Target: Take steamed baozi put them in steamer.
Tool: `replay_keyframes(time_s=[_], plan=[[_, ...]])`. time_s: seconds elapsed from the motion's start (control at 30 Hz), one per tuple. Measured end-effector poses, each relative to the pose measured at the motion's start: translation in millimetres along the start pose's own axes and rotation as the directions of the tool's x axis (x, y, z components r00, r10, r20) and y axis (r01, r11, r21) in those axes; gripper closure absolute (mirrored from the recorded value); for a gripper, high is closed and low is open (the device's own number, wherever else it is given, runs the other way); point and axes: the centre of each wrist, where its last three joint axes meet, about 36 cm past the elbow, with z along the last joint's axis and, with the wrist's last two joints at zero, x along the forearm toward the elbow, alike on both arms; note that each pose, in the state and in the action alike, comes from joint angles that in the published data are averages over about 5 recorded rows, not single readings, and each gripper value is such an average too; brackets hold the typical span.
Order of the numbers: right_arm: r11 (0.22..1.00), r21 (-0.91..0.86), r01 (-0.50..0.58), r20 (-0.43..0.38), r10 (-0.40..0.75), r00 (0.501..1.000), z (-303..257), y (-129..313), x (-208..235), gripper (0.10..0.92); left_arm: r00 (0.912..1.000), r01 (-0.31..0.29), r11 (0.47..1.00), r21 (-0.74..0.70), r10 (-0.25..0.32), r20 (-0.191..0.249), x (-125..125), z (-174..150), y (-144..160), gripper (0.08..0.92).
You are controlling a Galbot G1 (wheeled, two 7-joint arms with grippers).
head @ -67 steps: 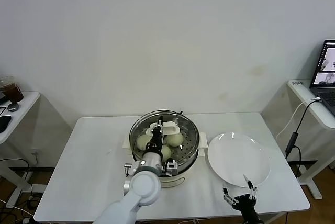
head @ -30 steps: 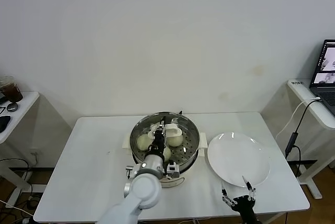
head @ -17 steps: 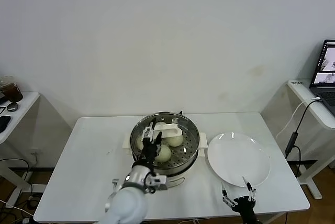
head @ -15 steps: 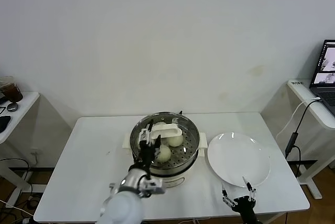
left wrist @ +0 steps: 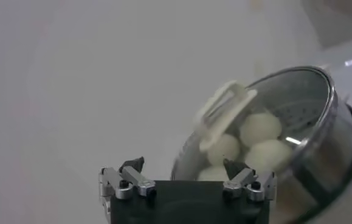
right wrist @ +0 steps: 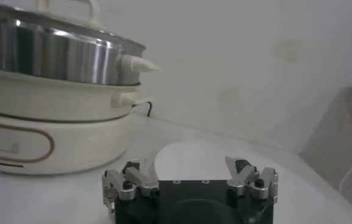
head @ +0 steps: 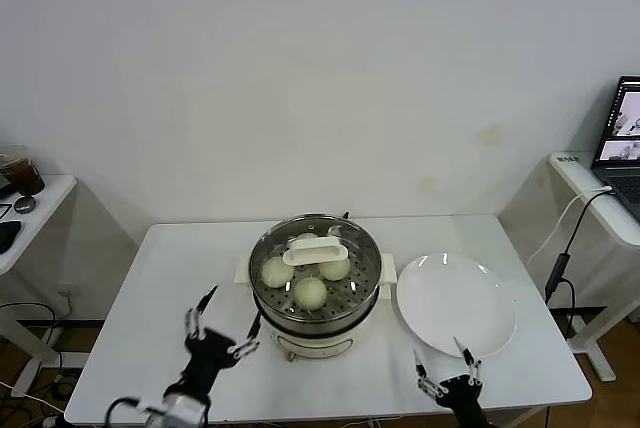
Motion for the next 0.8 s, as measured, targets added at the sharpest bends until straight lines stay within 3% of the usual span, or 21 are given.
replay_keyframes(time_s=[0.3,0.6,0.8], plan=[[0.997,-0.068,0.034,-0.042,-0.036,0.998,-15,10,17,0.2,0.9977,0.065,0.932,0.357,-0.054,-0.042,38,51,-5,0.177],[0.995,-0.099,0.022,-0.066,-0.029,0.997,-20,15,25,0.2,0.9888,0.149,0.88,0.45,-0.135,-0.063,59,86,-11,0.177],[0.994,-0.106,0.016,-0.068,-0.023,0.997,-23,18,28,0.2,0.984,0.178,0.863,0.472,-0.155,-0.089,69,97,-13,0.177]])
